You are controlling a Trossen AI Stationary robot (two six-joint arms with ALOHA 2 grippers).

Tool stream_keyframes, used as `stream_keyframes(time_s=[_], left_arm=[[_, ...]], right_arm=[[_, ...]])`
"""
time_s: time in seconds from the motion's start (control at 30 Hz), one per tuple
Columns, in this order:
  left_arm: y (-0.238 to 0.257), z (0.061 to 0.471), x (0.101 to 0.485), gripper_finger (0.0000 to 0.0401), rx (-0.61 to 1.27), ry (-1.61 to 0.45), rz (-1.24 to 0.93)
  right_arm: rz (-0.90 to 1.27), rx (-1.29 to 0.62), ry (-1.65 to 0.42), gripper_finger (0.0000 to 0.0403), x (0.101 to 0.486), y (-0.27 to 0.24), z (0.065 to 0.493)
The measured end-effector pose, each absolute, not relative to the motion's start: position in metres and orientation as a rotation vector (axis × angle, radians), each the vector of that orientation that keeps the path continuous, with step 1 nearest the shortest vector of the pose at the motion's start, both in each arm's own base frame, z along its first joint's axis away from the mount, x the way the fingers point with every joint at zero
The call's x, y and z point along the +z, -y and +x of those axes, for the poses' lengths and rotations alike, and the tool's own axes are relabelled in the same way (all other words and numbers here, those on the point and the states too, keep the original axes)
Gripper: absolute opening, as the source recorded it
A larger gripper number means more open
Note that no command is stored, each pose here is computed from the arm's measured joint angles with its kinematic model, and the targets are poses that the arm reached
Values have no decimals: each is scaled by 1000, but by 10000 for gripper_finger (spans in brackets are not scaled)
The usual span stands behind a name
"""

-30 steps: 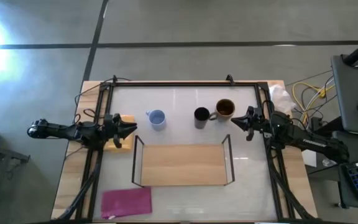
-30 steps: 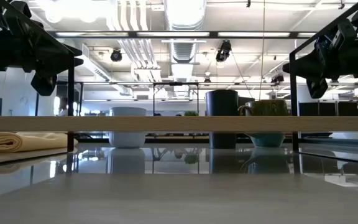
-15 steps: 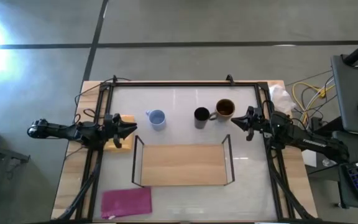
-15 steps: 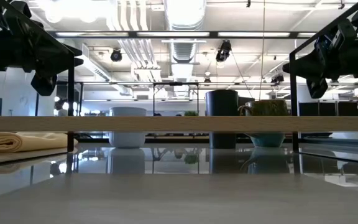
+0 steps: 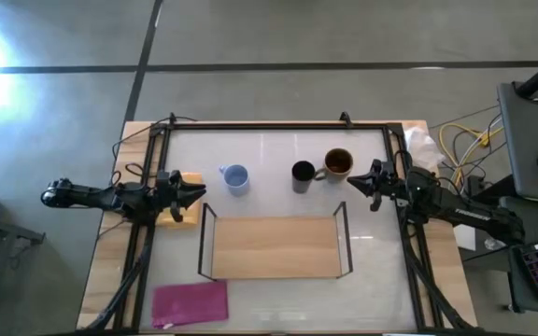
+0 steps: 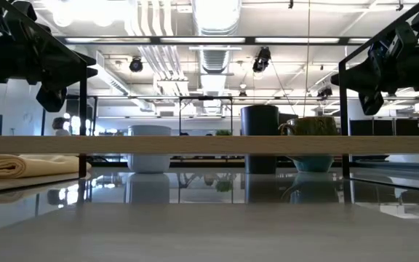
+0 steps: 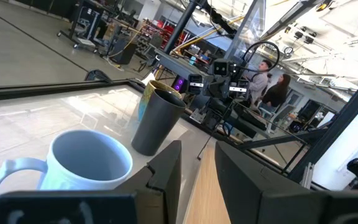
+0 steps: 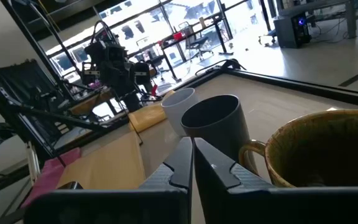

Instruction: Stack small to large cups/mugs on shelf

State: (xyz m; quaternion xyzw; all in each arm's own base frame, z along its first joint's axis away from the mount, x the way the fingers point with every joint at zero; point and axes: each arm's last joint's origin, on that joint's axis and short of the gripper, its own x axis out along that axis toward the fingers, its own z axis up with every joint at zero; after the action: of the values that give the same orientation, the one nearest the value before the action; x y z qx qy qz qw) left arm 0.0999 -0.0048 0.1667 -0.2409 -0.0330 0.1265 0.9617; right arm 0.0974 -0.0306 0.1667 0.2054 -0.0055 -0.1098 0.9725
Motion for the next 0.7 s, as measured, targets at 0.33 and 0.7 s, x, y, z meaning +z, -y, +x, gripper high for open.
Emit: stream_keyframes(time_s=[0.33, 0.7], left_arm=[[5, 100, 167, 84, 256, 67, -488], [5, 100, 167, 84, 255, 67, -488]], right_arm=[[415, -222, 11, 9, 167, 31, 97], [707, -25, 170, 9, 208, 25, 94]])
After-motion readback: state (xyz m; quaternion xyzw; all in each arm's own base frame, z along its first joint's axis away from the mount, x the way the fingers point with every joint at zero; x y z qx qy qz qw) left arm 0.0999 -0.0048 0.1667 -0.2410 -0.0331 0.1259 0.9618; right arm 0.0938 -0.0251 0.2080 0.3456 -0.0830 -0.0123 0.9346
